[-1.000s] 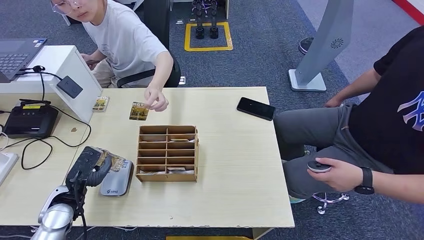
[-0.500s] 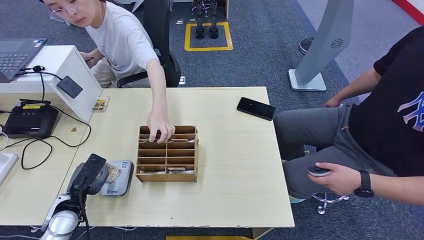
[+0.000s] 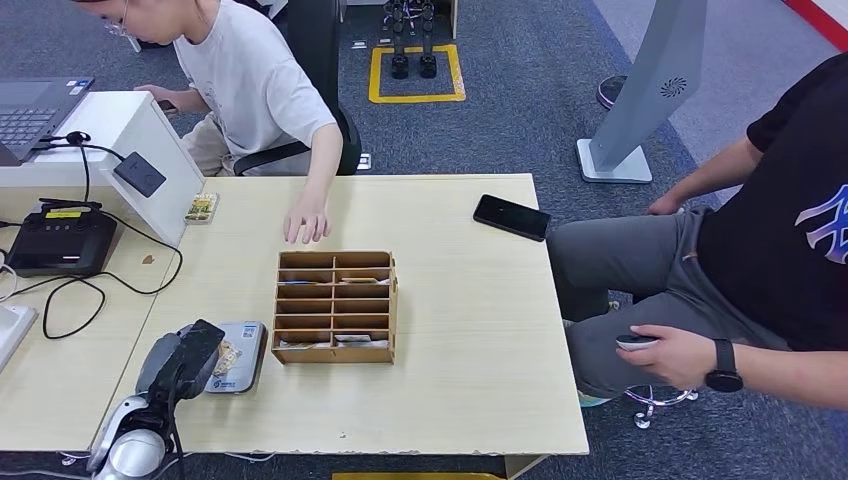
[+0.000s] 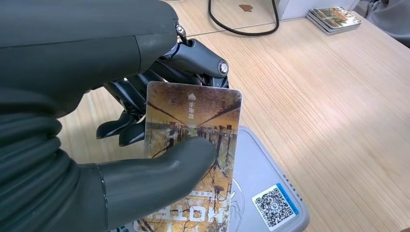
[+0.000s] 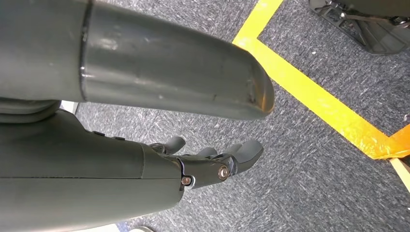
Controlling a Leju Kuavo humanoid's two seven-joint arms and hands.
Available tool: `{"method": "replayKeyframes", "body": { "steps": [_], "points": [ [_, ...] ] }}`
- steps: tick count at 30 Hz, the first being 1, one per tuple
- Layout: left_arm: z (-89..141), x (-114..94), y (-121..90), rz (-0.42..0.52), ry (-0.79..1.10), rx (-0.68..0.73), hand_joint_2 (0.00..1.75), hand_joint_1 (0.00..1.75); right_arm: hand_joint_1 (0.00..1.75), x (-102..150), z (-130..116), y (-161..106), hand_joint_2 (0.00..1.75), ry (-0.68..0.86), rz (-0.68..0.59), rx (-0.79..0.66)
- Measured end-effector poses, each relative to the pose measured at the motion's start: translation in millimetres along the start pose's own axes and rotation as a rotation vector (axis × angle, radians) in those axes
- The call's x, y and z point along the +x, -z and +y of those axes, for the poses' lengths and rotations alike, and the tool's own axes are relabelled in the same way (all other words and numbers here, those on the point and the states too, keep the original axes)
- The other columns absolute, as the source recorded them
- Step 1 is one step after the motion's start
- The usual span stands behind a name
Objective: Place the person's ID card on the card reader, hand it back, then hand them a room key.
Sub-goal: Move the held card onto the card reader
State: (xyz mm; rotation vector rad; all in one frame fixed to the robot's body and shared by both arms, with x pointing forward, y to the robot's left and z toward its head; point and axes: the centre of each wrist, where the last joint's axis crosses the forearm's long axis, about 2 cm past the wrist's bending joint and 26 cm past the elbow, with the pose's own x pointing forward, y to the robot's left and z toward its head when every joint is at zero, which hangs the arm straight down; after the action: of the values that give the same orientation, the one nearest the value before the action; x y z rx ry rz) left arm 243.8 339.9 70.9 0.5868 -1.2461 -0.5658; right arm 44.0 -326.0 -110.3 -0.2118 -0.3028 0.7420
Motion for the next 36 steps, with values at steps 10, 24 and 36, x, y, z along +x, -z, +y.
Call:
{"method": "replayKeyframes", "body": {
  "steps": [10,24,36],
  "points": [
    [-5,1,-1,0.006,0.076,0.024,1.75,1.75,0.00,1,-1,0,0.00,0.004,-0.008,-0.006],
    [7,30,10,-0.224,-0.353,0.056,1.75,1.75,0.00,5,-2,1,0.00,-0.018,-0.028,-0.016],
    [112,95,64,-0.507,-0.011,0.533,1.75,1.75,0.00,16,-8,4,0.00,-0.065,-0.058,0.004]
  ]
}}
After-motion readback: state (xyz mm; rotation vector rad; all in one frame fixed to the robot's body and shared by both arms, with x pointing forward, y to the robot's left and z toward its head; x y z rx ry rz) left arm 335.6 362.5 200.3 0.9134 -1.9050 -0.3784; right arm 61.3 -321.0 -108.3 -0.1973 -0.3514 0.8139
